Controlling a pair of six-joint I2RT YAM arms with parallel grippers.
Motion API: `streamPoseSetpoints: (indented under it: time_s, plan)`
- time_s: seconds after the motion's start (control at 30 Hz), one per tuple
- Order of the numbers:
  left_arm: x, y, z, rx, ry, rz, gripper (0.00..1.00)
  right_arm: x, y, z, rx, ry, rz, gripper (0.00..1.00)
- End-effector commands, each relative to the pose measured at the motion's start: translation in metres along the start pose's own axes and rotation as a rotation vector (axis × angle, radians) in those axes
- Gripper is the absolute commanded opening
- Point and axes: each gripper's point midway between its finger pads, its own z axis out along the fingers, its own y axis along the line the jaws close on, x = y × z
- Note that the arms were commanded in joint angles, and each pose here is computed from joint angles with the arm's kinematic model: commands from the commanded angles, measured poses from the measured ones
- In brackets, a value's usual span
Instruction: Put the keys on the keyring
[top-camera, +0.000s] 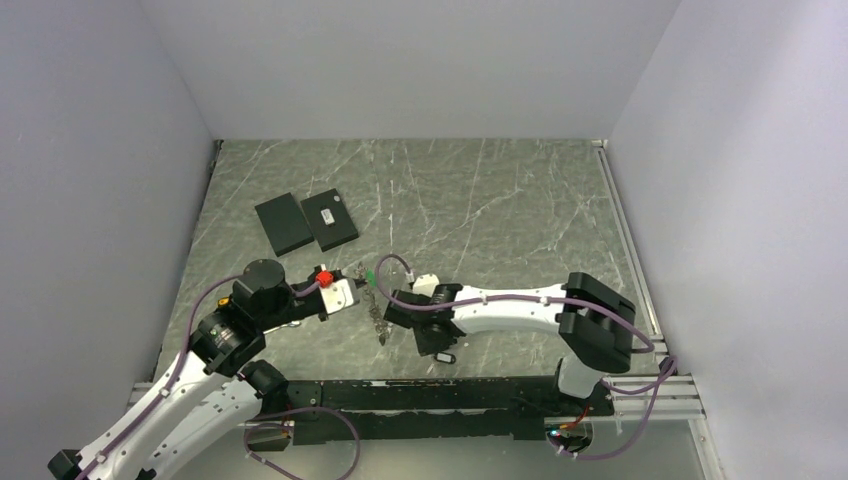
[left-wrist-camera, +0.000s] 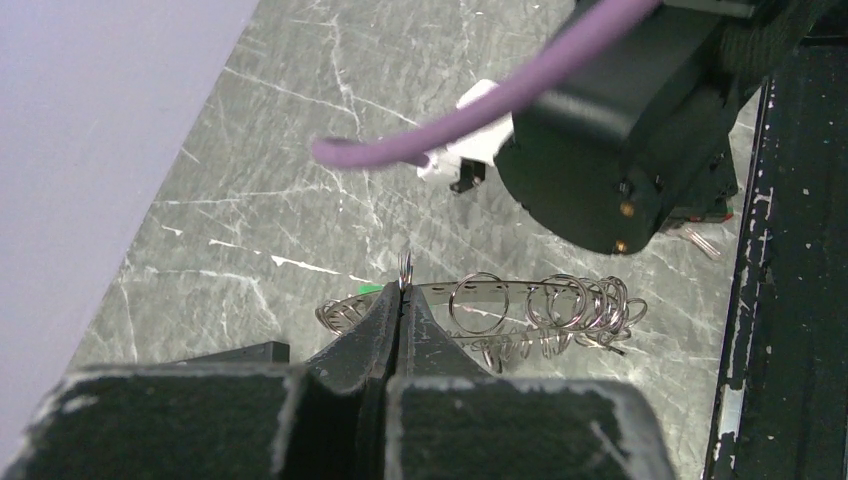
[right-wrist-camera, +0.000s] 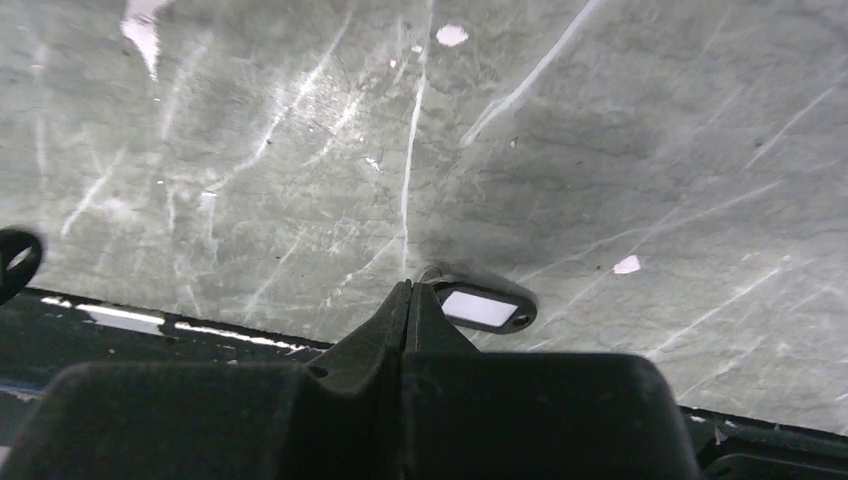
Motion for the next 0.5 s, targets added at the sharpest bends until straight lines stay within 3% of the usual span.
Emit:
streamPoseSetpoints:
  time_s: [0.0,0.23,0.47]
  plan:
    - [-0.018,0.01,0.001,-0.033,-0.07,0.014,0.0,-0.03,-0.003,-0.029,-0.028,-0.152,-0.023,0.0]
    - [-0.025,0.007,0.002,-0.015,-0.103,0.004,0.0,-0.082,-0.015,-0.075,-0.091,-0.383,-0.069,0.0]
    - [-0.036,-0.011,0.007,0.093,-0.172,-0.01,0.0,-0.113,-0.005,-0.149,-0.433,-0.655,-0.254,0.0]
